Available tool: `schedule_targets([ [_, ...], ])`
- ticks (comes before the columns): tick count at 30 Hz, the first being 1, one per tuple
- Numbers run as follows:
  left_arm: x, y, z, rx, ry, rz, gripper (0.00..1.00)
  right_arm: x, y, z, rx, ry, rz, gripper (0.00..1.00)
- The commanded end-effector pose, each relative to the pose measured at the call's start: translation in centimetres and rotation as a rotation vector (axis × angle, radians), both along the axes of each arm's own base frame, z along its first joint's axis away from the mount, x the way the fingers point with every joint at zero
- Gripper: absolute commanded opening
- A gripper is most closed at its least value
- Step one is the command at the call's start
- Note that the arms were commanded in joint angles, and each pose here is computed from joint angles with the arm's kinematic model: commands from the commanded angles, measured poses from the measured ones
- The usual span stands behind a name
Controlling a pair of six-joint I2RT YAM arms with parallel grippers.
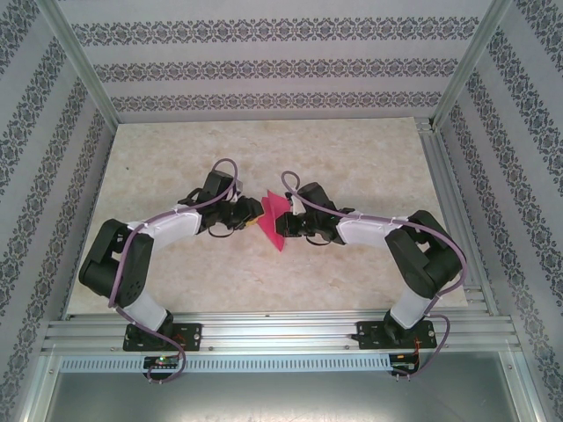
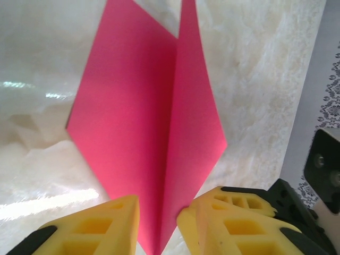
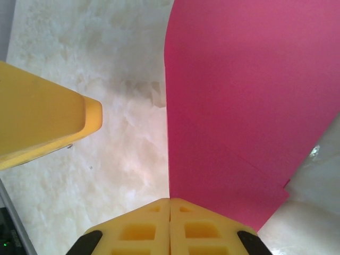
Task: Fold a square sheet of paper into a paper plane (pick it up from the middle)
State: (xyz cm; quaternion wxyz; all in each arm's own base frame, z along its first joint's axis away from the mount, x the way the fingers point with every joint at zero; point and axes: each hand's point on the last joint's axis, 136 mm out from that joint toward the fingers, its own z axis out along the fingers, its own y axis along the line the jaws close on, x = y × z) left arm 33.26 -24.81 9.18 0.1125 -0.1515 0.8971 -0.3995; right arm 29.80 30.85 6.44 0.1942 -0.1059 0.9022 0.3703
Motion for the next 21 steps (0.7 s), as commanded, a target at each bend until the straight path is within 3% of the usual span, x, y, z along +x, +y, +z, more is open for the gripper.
schedule_targets([
  [1,0.3,-1.4,0.5,-0.023,-0.028,-0.062,0.35,0.1,0.4,-0.3,0.068,0.035,0.007,0.07],
  [8,0.7,-2.1,-0.7,-0.025,-0.013,-0.073,0.35,0.7,0.0,-1.7,0.141,0.091,-0.039,0.07],
  [14,1.8,-3.0,-0.7,-0.037,-0.011,-0.086,0.55,0.5,-0.5,-1.6,0.117,0.068,-0.033,0.08],
  [21,3.6,-4.4,-0.9,-0.044,0.014,-0.1,0.61,0.1,-1.0,-1.6,0.064,0.025,-0.002,0.1],
])
